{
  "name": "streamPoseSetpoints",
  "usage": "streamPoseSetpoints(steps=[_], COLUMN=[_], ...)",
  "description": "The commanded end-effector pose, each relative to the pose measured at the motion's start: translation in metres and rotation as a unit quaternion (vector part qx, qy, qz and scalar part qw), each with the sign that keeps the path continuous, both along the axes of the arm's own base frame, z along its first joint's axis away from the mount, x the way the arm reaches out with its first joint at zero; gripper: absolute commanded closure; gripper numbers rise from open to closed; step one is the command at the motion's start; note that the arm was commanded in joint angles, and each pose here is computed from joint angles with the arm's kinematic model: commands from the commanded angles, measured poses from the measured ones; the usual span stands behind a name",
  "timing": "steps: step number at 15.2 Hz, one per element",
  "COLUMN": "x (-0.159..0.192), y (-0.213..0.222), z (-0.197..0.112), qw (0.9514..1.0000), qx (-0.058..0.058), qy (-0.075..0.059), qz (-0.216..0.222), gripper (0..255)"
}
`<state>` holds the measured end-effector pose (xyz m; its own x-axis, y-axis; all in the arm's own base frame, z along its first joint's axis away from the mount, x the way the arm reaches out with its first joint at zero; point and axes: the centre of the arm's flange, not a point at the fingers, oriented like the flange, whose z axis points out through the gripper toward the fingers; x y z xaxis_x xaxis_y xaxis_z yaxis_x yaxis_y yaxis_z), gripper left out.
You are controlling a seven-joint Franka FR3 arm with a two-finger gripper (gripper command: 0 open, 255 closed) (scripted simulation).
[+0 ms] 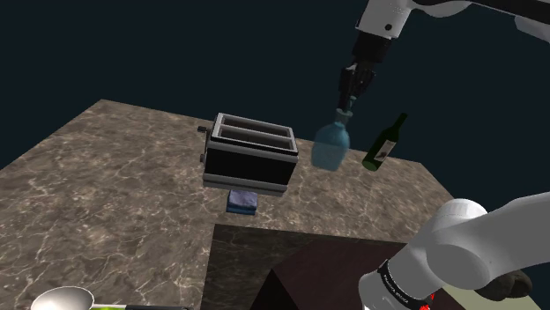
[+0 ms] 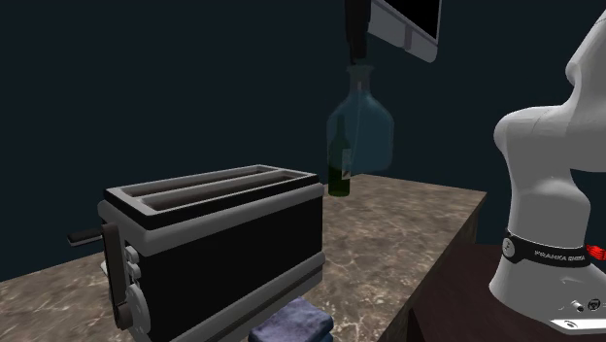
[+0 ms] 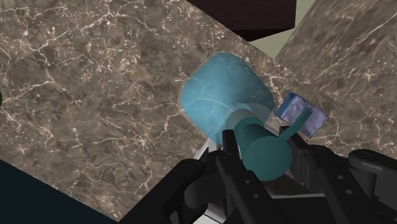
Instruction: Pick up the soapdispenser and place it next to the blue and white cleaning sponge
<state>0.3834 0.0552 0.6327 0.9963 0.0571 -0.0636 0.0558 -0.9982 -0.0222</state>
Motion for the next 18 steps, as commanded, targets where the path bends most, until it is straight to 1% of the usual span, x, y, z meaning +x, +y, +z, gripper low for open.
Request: streamPoseSetpoints(steps=[1,18], x=[-0.001,-0.001], y=[-0.001,-0.001], z=[-0.010,-0.100], qw=[1.0000,1.0000], qx=[0.000,0.000], qy=[-0.001,-0.001], qz=[0.000,0.000], gripper=[255,255])
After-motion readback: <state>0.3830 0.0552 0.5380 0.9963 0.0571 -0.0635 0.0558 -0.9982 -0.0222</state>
